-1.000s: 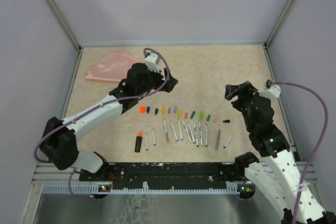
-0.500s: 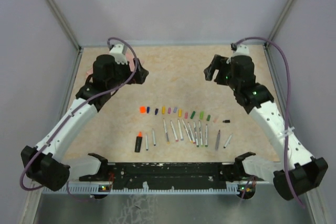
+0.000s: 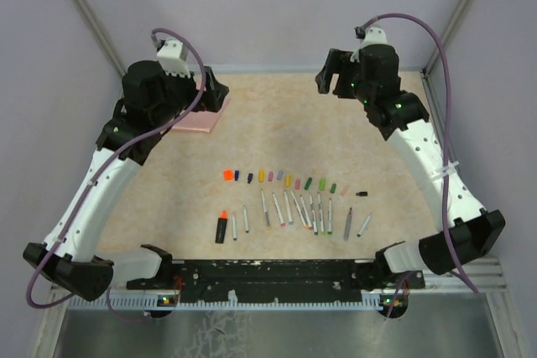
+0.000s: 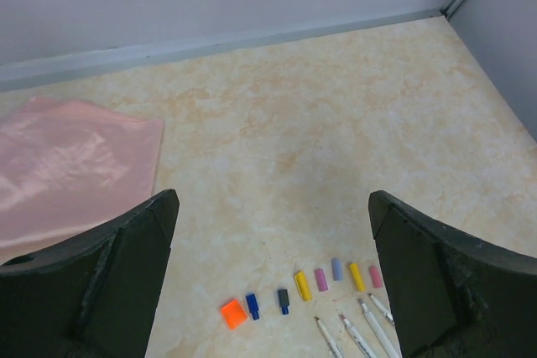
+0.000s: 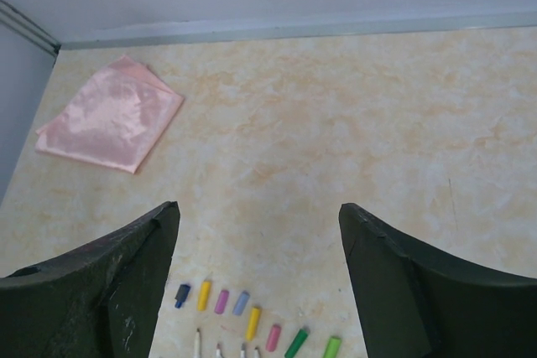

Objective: Open the pen caps
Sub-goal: Reset both arms

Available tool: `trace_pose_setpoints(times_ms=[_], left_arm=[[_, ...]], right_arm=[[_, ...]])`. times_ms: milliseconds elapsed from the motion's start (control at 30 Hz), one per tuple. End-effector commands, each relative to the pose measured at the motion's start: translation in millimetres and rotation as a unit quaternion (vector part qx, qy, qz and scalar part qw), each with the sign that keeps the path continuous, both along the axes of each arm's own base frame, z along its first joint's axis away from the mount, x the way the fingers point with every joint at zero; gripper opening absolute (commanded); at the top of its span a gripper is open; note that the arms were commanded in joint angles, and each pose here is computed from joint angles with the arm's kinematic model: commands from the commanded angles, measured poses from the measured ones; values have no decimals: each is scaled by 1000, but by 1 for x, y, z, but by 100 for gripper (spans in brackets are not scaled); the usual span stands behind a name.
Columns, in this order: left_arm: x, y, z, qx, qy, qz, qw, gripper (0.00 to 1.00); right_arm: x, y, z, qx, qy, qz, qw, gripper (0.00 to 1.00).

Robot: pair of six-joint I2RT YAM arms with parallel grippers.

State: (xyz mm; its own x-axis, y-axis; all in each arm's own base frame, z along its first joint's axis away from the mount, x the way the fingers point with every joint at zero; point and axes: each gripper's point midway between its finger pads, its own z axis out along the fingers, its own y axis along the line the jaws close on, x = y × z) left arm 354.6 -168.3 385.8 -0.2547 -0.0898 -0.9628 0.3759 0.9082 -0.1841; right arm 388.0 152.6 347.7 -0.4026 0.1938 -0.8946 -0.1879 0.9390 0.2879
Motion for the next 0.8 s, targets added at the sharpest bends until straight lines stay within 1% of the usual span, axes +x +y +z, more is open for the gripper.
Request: trace_pose_setpoints(times_ms=[0, 167, 467, 767], left_arm=[[2, 11, 2, 20, 5, 15, 1000, 99], [3, 14, 7, 15, 2, 23, 1000, 99], [0, 18, 3, 4, 5, 34, 999, 99], [-1, 15, -4, -8, 13, 31, 999, 99]], right_arm=[[12, -3, 33, 27, -25, -31, 999, 77], [16, -9, 31, 37, -20, -60, 997, 78], [18, -24, 27, 5, -28, -89, 996, 78], [12, -34, 25, -6, -35, -103, 994, 79]])
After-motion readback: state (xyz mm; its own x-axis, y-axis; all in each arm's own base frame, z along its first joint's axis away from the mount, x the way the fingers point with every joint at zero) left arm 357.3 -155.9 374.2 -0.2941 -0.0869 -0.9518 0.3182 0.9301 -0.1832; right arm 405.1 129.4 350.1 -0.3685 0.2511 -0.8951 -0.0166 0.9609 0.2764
